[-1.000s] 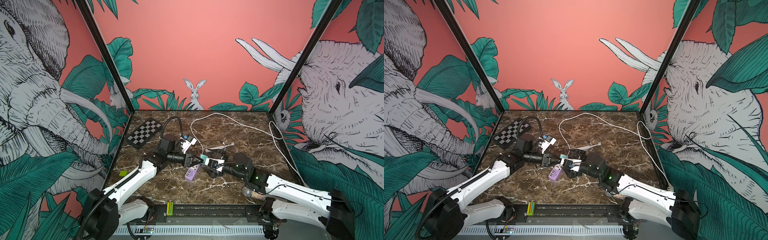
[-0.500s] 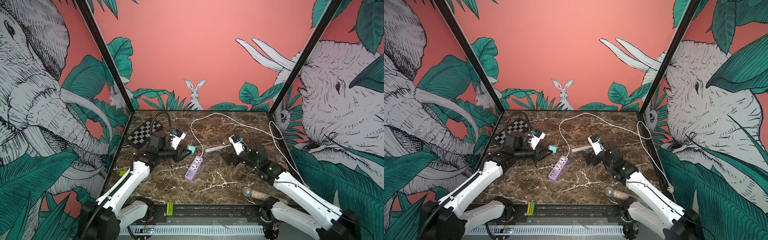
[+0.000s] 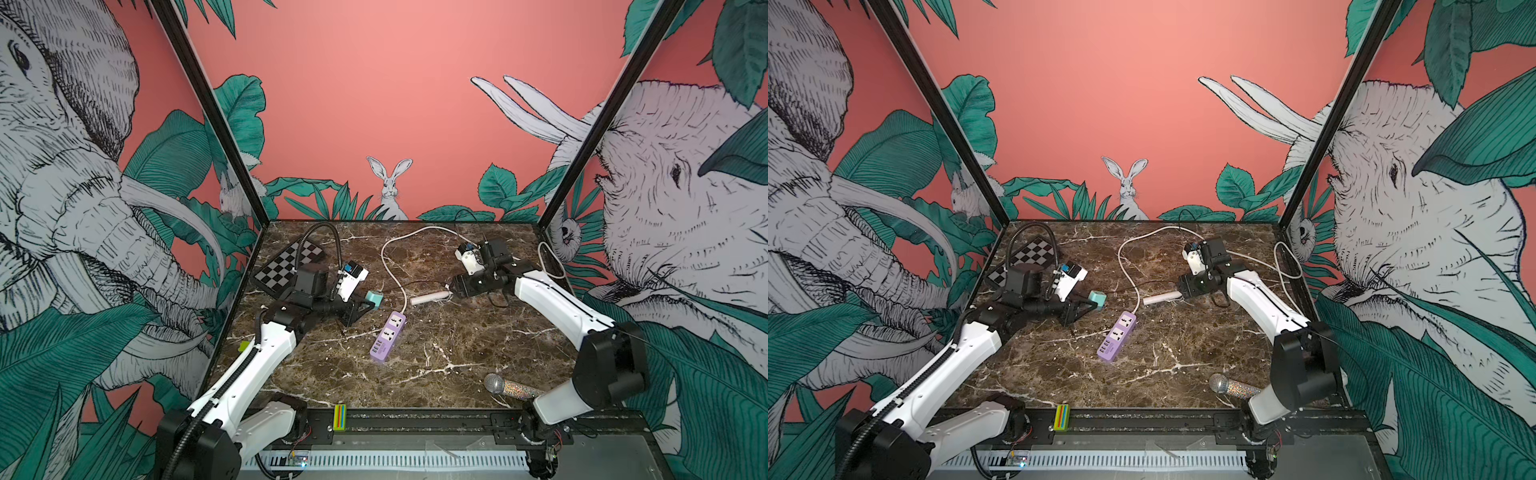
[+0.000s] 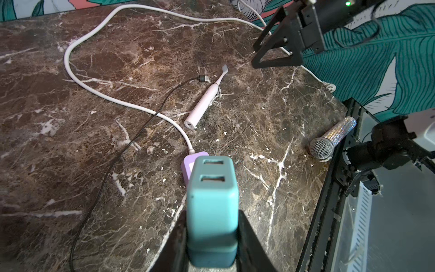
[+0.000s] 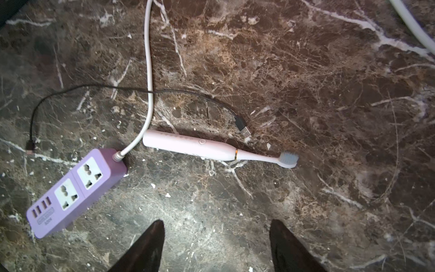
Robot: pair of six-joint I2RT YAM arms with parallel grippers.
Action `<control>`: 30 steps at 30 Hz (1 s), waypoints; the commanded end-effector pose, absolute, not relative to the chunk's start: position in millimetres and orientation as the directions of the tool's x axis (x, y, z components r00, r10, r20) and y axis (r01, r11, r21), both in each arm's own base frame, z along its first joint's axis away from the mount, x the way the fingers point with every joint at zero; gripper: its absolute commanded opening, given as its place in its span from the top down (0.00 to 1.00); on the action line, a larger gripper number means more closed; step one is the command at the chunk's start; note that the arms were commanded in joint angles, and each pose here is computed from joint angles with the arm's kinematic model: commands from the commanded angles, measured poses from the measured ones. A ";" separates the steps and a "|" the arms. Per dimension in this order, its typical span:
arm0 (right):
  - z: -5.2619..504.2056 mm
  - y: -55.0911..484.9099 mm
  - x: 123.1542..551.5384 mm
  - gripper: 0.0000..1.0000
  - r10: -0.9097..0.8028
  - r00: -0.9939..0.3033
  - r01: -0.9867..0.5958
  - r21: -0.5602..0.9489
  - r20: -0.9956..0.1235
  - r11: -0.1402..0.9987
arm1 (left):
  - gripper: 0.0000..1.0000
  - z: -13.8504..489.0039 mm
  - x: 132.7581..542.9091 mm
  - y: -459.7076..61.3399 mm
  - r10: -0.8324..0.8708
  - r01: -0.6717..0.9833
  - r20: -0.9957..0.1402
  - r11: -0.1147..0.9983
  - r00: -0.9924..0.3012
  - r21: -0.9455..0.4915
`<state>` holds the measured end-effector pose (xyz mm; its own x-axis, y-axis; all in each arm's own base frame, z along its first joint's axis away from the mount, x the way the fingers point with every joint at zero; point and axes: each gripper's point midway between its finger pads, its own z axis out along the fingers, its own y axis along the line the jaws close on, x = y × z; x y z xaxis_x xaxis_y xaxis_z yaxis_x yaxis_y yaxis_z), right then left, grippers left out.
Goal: Charge the electric toothbrush
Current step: Pick up the charging cable from the center of the board.
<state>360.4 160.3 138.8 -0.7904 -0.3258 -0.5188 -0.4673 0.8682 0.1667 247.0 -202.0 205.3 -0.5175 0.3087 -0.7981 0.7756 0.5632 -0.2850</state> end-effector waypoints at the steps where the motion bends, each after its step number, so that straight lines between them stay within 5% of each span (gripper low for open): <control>1: 124.6 165.0 359.0 0.32 -0.446 -0.763 -0.575 0.176 -0.468 0.799 | 1.00 215.7 240.7 -202.8 0.338 0.825 -0.832 0.518 -0.440 -0.225; 13: 81.5 174.6 404.5 0.45 -0.579 -0.725 -0.666 0.166 -0.372 0.728 | 1.00 210.5 224.6 -209.2 0.340 0.903 -0.897 0.409 -0.281 -0.128; 30: 42.3 180.0 445.8 0.66 -0.655 -0.706 -0.702 0.144 -0.268 0.698 | 1.00 201.0 230.1 -206.7 0.360 0.887 -0.876 0.439 -0.320 -0.144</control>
